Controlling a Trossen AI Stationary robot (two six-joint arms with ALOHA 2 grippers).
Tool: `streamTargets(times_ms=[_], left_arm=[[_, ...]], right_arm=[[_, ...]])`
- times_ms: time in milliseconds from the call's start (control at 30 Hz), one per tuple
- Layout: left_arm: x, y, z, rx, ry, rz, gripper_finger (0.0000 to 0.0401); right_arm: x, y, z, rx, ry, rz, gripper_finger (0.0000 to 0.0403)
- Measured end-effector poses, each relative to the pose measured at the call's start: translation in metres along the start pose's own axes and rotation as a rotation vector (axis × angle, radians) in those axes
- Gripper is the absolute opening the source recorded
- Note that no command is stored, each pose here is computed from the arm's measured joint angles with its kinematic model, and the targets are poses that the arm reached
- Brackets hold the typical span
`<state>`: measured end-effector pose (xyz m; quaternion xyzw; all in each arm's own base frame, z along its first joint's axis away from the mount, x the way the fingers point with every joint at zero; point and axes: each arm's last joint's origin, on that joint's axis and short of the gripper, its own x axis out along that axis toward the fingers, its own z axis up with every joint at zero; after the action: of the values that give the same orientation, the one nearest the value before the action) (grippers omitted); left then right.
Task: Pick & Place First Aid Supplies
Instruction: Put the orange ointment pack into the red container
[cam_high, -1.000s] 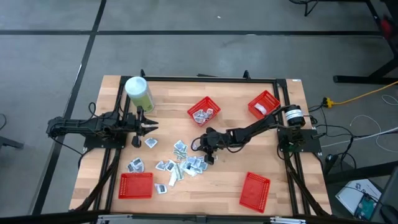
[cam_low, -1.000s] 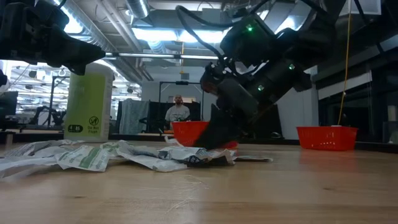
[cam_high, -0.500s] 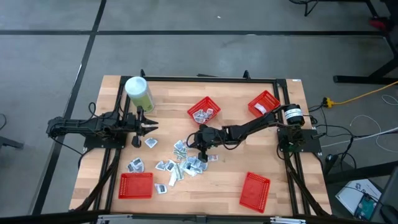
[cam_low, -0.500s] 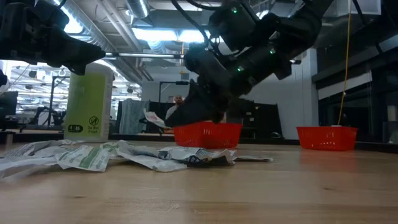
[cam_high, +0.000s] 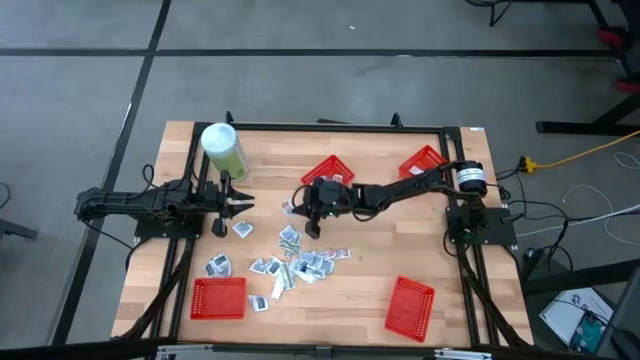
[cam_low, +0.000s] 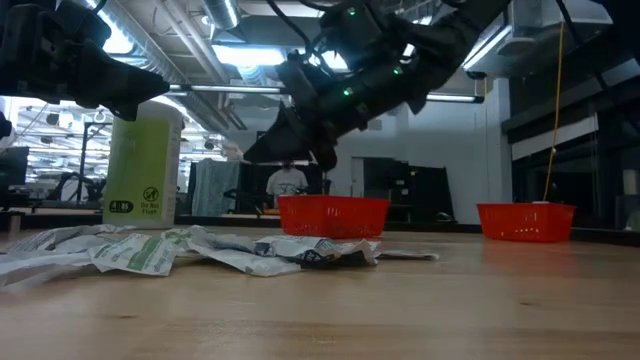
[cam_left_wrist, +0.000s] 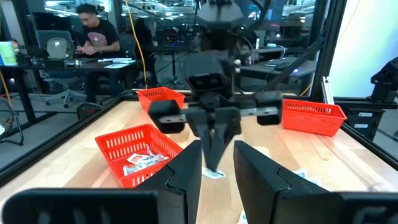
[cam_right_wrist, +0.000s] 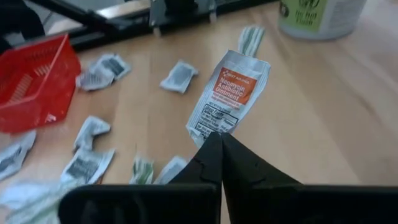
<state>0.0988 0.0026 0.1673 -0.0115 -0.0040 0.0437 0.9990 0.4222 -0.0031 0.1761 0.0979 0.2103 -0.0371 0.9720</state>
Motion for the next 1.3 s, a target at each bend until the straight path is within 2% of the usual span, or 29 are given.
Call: streamTargets(times_ms=[133,333,467,700,967,1300], left_arm=[[0.0,0.0,0.0,0.0,0.0,0.0,0.0088],[0.0,0.0,0.0,0.0,0.0,0.0,0.0088],[0.0,0.0,0.0,0.0,0.0,0.0,0.0088],[0.0,0.0,0.0,0.0,0.0,0.0,0.0088],[0.0,0.0,0.0,0.0,0.0,0.0,0.0088],[0.0,0.0,0.0,0.0,0.0,0.0,0.0088]], right_arm=[[0.001,-0.006,0.01,0.004,-0.008,-0.026,0.0003],[0.0,-0.011,0.014,-0.034,0.046,-0.144,0.0003],[-0.012,-0.01,0.019,-0.062,0.095,-0.159,0.0003],[-0.05,-0.013,0.035,-0.111,0.192,-0.359,0.0003],[-0.065,-0.021,0.033,-0.157,0.275,-0.557,0.0003],[-0.071,-0.035,0.022,-0.144,0.413,-0.597,0.0004]])
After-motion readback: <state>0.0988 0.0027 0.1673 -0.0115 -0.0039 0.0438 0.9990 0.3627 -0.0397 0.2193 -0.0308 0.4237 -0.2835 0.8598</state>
